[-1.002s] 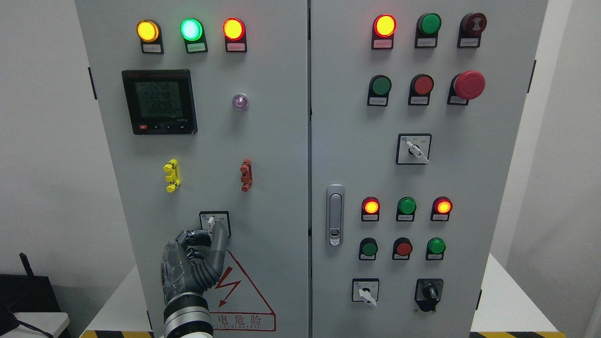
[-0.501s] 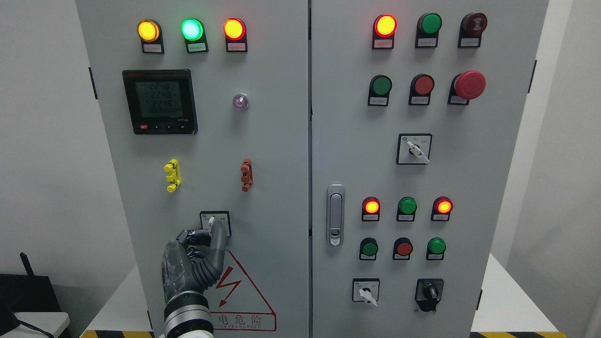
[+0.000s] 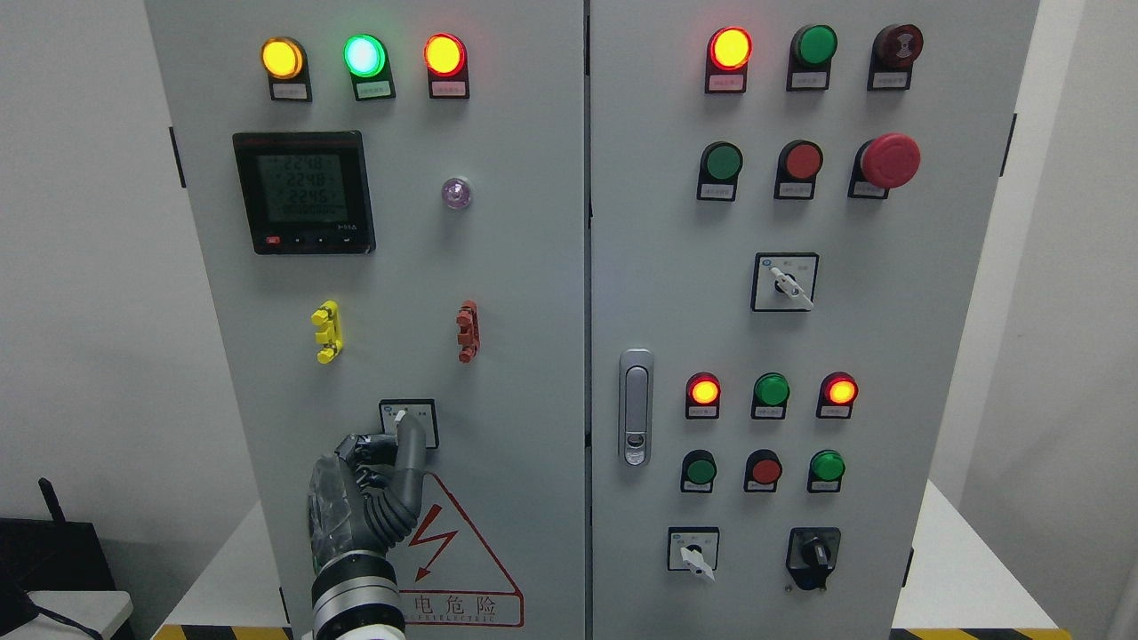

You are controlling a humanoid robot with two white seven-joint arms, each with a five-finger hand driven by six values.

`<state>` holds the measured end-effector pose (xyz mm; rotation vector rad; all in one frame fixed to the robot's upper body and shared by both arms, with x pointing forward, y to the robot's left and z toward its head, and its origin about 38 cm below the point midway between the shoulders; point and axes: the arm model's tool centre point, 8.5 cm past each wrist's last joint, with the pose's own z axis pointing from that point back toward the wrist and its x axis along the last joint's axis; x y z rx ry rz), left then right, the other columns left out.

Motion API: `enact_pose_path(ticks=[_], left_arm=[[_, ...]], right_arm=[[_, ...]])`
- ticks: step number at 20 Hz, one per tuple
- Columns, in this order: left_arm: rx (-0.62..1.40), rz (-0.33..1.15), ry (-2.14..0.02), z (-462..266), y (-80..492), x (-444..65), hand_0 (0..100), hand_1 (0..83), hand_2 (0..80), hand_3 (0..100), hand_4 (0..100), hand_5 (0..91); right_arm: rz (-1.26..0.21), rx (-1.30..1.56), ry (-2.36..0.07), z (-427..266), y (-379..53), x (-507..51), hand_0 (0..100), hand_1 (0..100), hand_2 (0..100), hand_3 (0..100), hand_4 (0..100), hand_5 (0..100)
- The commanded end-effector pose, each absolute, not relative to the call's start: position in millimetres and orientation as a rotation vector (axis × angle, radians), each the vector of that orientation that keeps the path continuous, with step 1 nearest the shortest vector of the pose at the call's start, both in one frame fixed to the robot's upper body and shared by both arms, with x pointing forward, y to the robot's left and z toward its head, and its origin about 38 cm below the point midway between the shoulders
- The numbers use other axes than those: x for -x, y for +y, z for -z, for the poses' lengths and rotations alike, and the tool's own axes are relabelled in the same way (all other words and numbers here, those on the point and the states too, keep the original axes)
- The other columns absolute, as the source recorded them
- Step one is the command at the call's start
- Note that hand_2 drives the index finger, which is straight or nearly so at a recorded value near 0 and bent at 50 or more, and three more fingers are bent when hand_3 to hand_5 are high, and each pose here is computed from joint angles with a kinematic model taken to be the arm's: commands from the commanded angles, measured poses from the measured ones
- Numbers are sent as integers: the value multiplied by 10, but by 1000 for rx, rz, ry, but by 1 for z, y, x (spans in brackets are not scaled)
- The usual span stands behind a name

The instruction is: Turn on light switch 1

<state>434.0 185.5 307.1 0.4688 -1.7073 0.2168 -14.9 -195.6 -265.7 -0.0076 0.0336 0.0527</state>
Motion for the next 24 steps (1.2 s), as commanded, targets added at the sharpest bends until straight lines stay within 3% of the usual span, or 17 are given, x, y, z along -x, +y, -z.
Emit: enact_pose_path(ticks=[1,9,24], left_arm=[[-470,-212,-1694,-306,185,-434,495,309,447,637,801,838],[-469,-207,-1693,-309,184,-436,509,322,444,637,800,838],[-459,-194,-1692,-309,183,-437,584,269,432,642,813,839]], right_arm=[[-36,7,35,266,-196,15,120,389,0,0,0,0],[-36,7,35,266,-196,15,120,389,0,0,0,0],[-34,7,35,266,-196,15,120,389,0,0,0,0]])
